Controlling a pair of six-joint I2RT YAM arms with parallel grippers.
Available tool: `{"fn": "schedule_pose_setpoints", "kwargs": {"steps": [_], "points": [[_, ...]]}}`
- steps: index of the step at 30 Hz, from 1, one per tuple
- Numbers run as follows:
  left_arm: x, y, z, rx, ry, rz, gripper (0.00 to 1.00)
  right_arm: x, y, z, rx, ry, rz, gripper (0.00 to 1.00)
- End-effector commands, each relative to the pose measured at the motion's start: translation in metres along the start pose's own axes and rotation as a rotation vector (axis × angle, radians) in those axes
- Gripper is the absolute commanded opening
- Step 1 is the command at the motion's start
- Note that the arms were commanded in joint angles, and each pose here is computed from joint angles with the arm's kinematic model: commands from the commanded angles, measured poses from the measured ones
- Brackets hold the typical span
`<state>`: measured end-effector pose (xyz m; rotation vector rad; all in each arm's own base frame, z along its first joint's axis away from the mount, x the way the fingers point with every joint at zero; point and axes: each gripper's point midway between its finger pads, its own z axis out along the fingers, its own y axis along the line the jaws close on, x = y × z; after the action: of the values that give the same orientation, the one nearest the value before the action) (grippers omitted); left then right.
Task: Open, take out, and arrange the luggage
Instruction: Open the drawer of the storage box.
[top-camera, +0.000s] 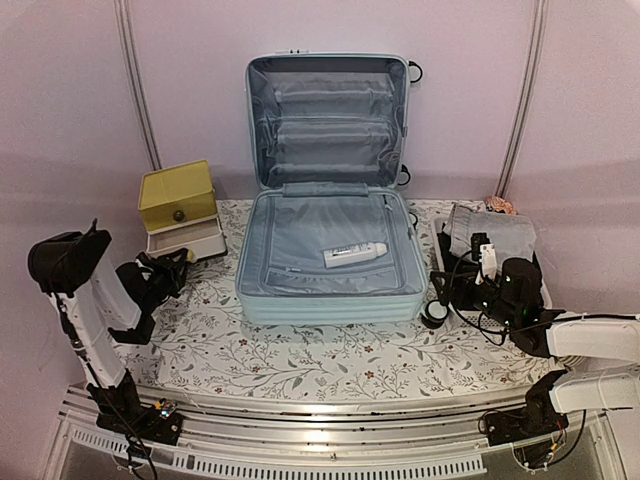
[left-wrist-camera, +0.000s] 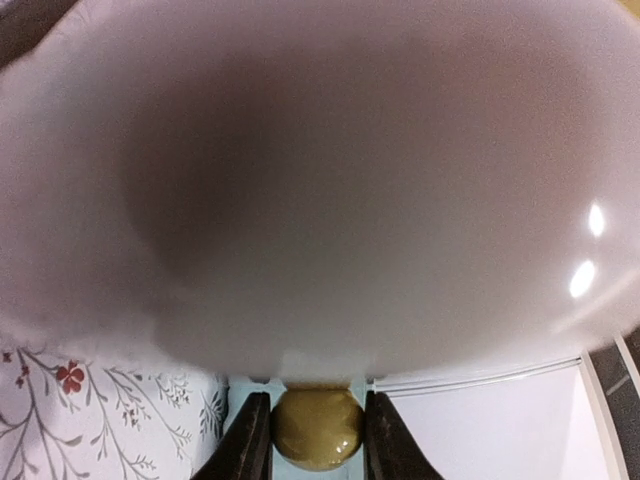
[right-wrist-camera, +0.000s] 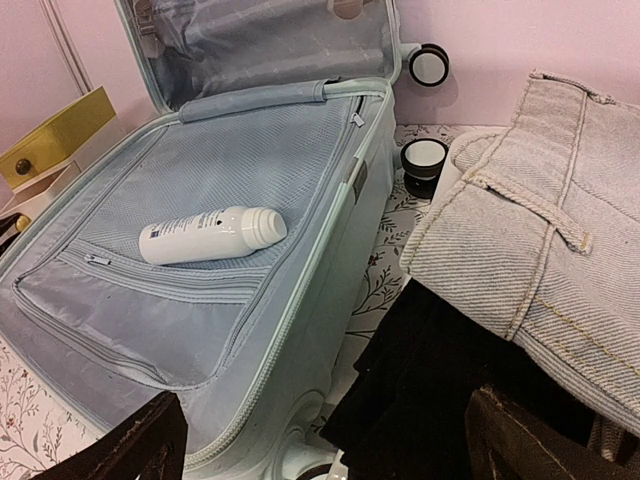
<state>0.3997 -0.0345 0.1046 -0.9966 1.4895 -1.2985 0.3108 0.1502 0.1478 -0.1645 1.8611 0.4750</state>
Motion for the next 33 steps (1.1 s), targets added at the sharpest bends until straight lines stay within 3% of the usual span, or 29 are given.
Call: {"fn": "schedule_pose_setpoints", "kwargs": {"steps": [1, 7, 12, 23, 28, 33], "points": [[0.008, 0.011, -0.011, -0.043, -0.015, -0.025, 0.17, 0.011, -0.003, -0.001, 0.003, 0.031, 0.003, 0.99], [0.014, 0.008, -0.014, -0.046, -0.011, -0.023, 0.23, 0.011, -0.003, -0.001, 0.003, 0.029, 0.005, 0.99], [0.017, 0.007, -0.019, -0.052, -0.01, -0.02, 0.56, 0.011, -0.003, -0.001, 0.003, 0.029, 0.005, 0.99], [0.035, 0.012, -0.056, -0.127, 0.023, 0.023, 0.84, 0.011, -0.003, 0.0, 0.001, 0.032, 0.004, 0.99], [0.038, 0.014, -0.068, -0.222, 0.053, 0.159, 0.89, 0.011, -0.003, -0.001, 0.001, 0.031, 0.003, 0.99], [0.031, -0.017, -0.079, -0.311, 0.039, 0.449, 0.94, 0.01, -0.002, -0.001, -0.004, 0.027, 0.002, 0.99]]}}
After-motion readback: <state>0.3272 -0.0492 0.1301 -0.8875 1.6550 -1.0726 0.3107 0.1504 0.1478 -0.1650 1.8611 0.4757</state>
